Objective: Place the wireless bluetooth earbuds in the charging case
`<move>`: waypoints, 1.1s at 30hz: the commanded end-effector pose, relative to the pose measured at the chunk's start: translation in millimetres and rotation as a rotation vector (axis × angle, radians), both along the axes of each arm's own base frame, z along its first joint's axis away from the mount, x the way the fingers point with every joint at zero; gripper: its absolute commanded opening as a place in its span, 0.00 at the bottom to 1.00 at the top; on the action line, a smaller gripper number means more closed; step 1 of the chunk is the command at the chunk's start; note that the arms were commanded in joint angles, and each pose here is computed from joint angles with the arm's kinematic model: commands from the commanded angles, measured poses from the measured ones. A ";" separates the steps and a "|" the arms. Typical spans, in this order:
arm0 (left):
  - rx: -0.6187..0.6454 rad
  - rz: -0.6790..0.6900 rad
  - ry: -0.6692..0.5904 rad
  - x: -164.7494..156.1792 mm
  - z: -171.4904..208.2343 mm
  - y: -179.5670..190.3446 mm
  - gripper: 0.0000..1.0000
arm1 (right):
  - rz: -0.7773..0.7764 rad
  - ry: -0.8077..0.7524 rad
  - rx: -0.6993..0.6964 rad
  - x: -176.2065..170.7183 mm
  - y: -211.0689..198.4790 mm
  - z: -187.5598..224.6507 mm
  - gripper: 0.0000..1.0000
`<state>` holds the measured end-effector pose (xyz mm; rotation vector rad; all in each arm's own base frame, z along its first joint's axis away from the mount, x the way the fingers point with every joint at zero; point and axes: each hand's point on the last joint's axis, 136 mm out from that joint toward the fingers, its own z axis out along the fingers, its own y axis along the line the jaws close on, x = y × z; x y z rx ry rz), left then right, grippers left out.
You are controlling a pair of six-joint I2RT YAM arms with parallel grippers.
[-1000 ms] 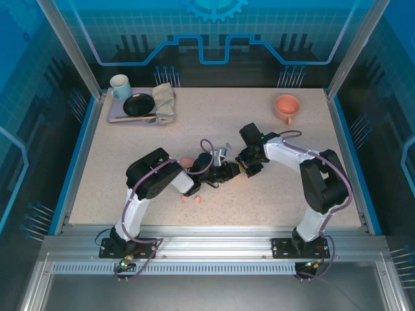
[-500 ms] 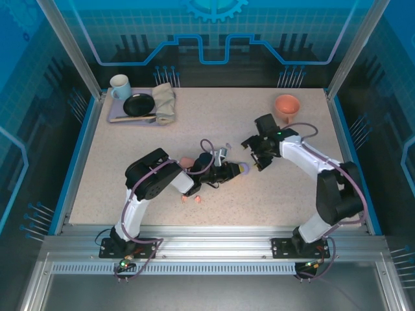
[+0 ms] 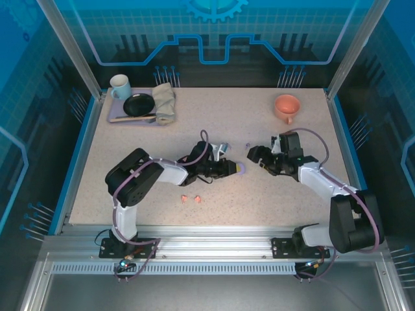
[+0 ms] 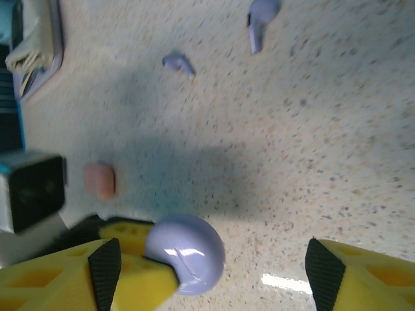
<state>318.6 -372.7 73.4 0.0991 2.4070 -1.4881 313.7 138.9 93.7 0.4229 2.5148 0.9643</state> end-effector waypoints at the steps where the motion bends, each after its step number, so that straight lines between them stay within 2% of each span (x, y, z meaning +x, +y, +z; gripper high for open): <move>1: -0.002 -0.088 -0.040 -4.1 23.7 0.2 0.15 | 0.147 -0.177 0.092 2.1 17.4 22.3 0.78; 22: -0.015 -0.092 -0.078 7.5 50.0 0.4 0.15 | 0.193 -0.081 0.128 -8.5 24.8 -20.6 0.70; 33: -0.049 -0.092 -0.139 6.8 83.6 5.7 0.15 | 0.031 0.060 0.078 -4.8 -10.3 -61.6 0.61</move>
